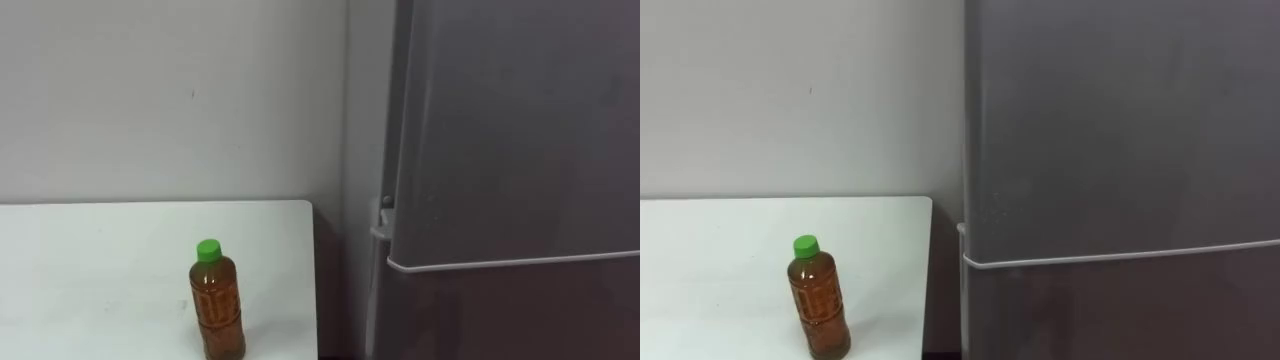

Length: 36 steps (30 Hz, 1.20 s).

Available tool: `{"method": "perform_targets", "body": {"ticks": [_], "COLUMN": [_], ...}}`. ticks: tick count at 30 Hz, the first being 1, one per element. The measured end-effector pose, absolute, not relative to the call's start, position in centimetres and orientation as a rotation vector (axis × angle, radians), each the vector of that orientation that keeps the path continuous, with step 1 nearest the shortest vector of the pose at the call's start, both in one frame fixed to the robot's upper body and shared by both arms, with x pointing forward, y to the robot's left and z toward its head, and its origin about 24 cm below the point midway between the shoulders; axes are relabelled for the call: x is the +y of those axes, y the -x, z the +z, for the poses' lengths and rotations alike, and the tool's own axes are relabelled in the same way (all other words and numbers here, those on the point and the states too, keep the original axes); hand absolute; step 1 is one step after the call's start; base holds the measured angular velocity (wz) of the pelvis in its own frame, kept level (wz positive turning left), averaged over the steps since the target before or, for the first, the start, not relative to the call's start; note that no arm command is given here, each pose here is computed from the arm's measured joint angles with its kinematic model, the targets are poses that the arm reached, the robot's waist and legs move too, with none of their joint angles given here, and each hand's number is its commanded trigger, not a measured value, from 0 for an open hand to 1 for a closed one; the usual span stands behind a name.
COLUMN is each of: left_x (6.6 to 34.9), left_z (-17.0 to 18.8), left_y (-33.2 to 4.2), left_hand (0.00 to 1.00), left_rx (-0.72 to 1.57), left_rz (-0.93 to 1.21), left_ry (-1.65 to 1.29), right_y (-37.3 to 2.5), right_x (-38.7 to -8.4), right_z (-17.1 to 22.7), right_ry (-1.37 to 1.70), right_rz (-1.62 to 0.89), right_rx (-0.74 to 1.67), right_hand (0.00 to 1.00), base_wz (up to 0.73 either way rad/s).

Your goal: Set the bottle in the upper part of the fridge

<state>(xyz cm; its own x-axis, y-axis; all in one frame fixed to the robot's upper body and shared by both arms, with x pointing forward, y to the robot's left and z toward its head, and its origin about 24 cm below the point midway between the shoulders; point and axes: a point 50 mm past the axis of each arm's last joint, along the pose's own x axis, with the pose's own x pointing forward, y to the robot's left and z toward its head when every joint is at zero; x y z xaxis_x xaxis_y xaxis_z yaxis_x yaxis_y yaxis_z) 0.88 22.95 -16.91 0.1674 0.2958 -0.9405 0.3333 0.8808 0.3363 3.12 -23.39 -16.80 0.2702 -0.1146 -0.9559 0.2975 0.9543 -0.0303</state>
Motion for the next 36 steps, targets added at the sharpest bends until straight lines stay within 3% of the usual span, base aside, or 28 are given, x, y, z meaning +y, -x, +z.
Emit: {"method": "perform_targets", "body": {"ticks": [18, 29, 36], "left_x": [23.2, 25.2, 27.8], "left_z": [-16.9, -16.3, -14.8], "left_y": [0.1, 1.7, -2.2], "left_hand": [0.0, 0.0, 0.0], "left_rx": [1.453, 1.442, 1.175], "left_rz": [0.121, 0.617, 0.927], "left_ry": [-0.449, -0.205, -0.055], "right_y": [-3.2, -2.7, -2.5], "right_x": [-23.2, -23.4, -24.2], "right_z": [-16.8, -16.9, -16.7], "right_ry": [-0.164, -0.199, -0.196], "right_rz": [-0.27, -0.322, -0.349], "right_rx": [1.275, 1.287, 1.283], "right_hand": [0.0, 0.0, 0.0], "base_wz": [0.0, 0.01, 0.07]}}
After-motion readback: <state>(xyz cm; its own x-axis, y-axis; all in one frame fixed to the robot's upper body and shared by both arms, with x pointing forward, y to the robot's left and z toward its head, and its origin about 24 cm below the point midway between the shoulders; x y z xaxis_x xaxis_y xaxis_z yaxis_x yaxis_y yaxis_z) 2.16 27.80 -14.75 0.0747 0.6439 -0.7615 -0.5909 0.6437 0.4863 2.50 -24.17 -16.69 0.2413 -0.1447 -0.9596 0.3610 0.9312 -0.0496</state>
